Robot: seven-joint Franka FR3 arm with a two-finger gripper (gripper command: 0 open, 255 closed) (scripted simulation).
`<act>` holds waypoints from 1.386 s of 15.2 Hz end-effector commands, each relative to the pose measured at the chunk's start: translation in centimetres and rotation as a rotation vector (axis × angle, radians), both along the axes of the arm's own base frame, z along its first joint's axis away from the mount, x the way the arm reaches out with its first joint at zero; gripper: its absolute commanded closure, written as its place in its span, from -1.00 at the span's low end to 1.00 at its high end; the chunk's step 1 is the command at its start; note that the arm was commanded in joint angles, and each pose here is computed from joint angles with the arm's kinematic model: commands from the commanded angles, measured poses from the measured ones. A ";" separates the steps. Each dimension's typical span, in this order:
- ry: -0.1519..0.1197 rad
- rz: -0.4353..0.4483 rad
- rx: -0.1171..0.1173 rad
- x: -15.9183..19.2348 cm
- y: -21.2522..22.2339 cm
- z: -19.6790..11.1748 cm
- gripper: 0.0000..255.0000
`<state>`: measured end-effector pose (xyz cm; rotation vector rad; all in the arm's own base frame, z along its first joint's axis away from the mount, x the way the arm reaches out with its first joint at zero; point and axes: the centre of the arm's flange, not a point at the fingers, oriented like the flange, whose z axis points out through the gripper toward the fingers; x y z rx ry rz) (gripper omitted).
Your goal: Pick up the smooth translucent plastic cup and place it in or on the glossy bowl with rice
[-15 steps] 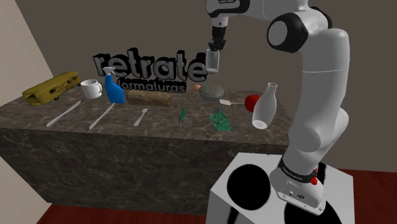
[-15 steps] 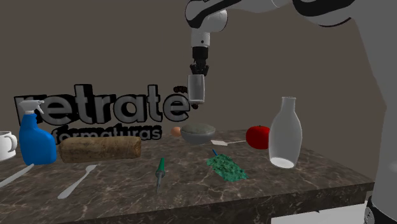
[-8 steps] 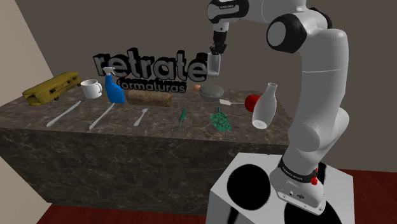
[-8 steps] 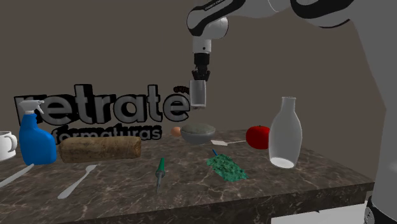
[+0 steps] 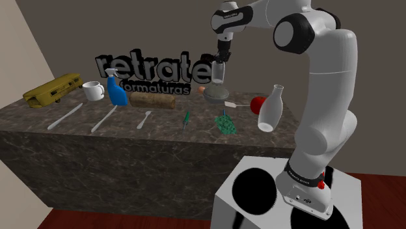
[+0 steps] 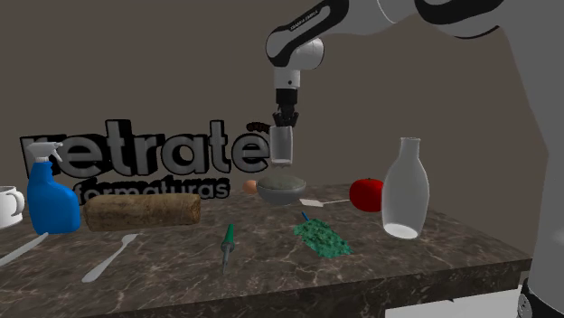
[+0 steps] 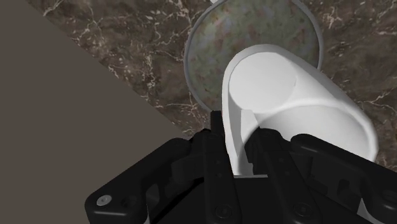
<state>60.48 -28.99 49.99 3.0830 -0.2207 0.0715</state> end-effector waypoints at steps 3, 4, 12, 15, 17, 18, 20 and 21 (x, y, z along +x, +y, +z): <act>-0.001 0.000 0.000 0.0 0.0 -2.1 1.00; -0.001 0.000 0.000 0.0 0.0 -2.6 1.00; -0.001 0.000 0.000 0.0 0.0 -3.5 1.00; -0.001 0.000 0.000 0.0 0.0 -3.5 -1.00; -0.001 0.000 0.000 0.0 0.0 -3.5 -1.00; -0.001 0.000 0.000 0.0 0.0 -3.5 -1.00; -0.001 0.000 0.000 0.0 0.0 -3.5 -1.00; -0.001 0.000 0.000 -0.1 0.1 -2.2 -1.00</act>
